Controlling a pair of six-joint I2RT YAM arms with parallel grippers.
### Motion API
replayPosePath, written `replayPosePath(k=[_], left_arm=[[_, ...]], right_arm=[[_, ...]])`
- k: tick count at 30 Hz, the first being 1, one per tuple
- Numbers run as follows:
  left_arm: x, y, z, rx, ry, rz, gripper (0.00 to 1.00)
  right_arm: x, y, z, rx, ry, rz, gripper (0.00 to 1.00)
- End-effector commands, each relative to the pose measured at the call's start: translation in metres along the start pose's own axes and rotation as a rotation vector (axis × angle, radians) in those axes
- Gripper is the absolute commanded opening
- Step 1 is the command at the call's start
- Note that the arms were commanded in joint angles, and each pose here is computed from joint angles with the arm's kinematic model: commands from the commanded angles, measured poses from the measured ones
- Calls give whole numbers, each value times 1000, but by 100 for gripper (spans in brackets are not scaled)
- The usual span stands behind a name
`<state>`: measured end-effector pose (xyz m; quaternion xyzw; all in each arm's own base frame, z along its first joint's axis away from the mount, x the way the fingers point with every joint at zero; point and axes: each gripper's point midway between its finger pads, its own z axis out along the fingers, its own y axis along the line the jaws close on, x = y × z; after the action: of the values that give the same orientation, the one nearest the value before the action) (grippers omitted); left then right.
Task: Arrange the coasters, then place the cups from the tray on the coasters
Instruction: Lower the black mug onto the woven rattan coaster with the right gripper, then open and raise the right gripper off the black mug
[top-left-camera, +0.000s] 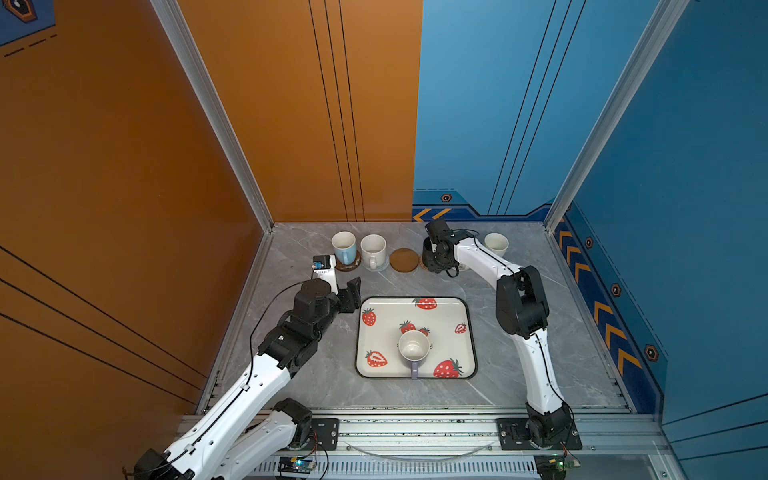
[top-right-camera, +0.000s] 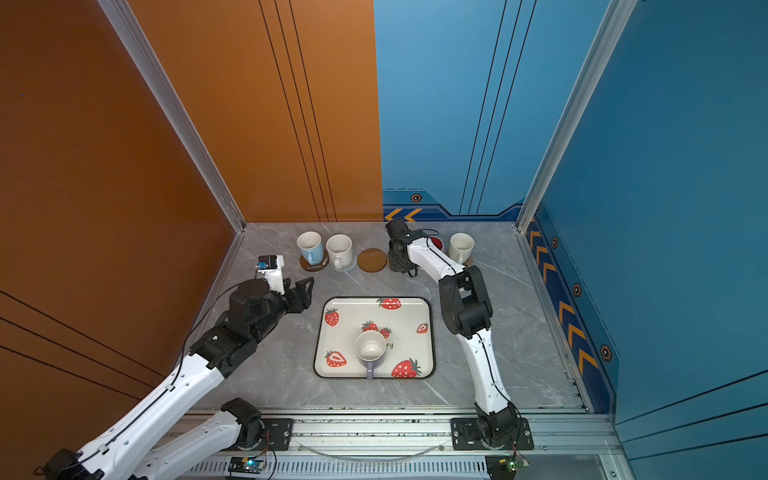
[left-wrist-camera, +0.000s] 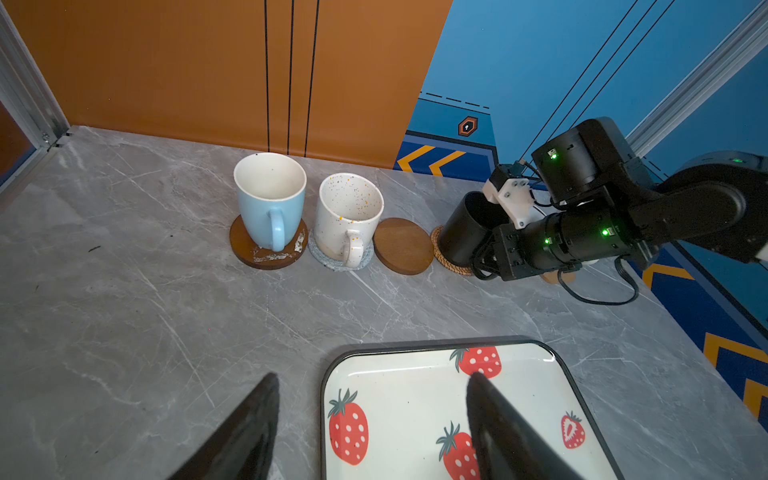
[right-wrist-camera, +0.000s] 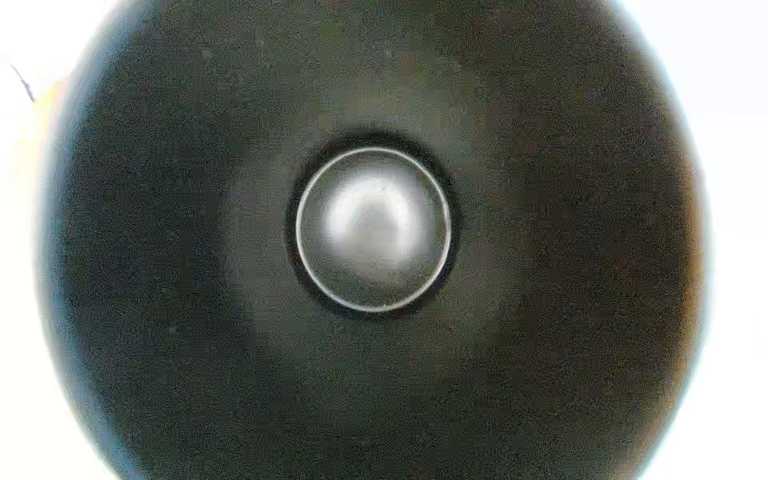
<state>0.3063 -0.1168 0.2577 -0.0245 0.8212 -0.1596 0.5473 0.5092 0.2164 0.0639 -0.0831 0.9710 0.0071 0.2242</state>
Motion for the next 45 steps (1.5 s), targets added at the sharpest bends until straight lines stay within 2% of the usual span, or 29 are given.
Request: replayPosePath(k=[1,8,10,19,27,37,45], left_arm=[[5,9,-1,-30,8,0,72],[4,9,-1,-29,5,-1,72],[6,10,0,-31,10,-1,72],[5,10,-1,-31,9,-1,72],[5,10,-2,-30,10,-2,72],[5,12,-5,-31,4,-7,72],[4,11,-6,-25,-1,-12,72]], right_arm=[[-2,-1,8,12,-4,15,0],[-3,-4,7,19,-5,20,0],[-2,-4,7,19,-5,19,8],[-2,-3,6,13,-1,17,23],[-4,-2,-1,7,-12,16,40],[-10,-2,-24,0,-50,16,67],[-8,-2,-51,-8,-76,19,78]])
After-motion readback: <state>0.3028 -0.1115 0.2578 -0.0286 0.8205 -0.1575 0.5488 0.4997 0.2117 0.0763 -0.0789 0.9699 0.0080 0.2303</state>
